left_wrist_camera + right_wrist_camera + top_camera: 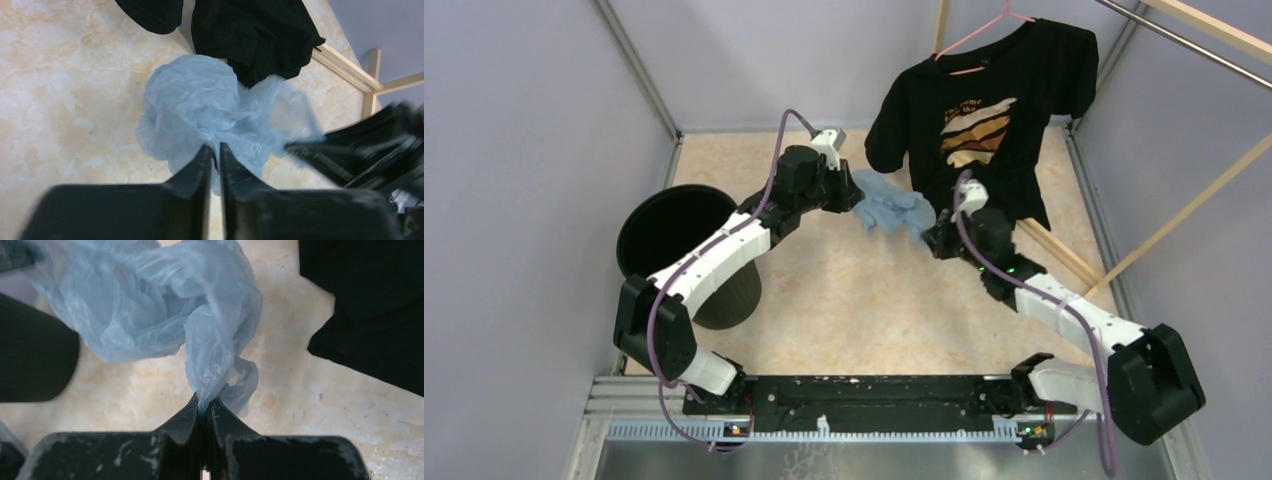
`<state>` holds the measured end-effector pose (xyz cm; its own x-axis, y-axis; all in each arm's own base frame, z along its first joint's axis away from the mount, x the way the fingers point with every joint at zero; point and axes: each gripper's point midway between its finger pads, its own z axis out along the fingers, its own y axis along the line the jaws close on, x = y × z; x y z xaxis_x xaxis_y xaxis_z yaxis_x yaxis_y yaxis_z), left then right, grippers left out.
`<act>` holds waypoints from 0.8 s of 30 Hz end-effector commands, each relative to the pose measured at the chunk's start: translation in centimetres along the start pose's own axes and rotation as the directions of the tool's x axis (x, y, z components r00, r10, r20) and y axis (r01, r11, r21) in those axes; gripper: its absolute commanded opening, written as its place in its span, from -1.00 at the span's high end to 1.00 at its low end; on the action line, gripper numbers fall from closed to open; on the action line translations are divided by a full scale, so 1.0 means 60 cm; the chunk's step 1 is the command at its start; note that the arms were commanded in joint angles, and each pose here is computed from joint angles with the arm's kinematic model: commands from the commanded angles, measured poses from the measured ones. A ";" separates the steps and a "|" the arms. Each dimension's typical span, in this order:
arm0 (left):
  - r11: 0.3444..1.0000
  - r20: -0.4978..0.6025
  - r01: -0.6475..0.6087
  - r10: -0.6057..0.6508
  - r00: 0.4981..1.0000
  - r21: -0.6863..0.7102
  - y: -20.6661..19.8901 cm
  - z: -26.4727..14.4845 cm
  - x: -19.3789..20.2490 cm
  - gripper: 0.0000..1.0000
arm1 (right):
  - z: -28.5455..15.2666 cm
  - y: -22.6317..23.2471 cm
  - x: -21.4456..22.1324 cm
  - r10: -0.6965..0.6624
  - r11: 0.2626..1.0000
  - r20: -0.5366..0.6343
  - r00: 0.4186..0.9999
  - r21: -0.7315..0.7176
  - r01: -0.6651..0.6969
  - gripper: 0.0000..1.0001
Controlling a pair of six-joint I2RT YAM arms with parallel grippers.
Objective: Put the trash bags into the trash bin
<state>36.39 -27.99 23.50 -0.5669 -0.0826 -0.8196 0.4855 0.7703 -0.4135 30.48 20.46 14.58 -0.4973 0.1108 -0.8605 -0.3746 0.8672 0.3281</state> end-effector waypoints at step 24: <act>0.996 -0.215 0.084 -0.075 0.974 0.031 0.016 0.080 0.076 -0.34 | -0.051 -0.002 0.001 0.493 0.737 -0.332 0.804 -0.333 -0.589 1.00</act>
<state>36.96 -29.90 15.81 -0.7452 0.0147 -0.6667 0.4320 0.7723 -0.4658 27.70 18.95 14.78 -0.8589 0.3653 -0.3588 -0.1914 0.4209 0.8867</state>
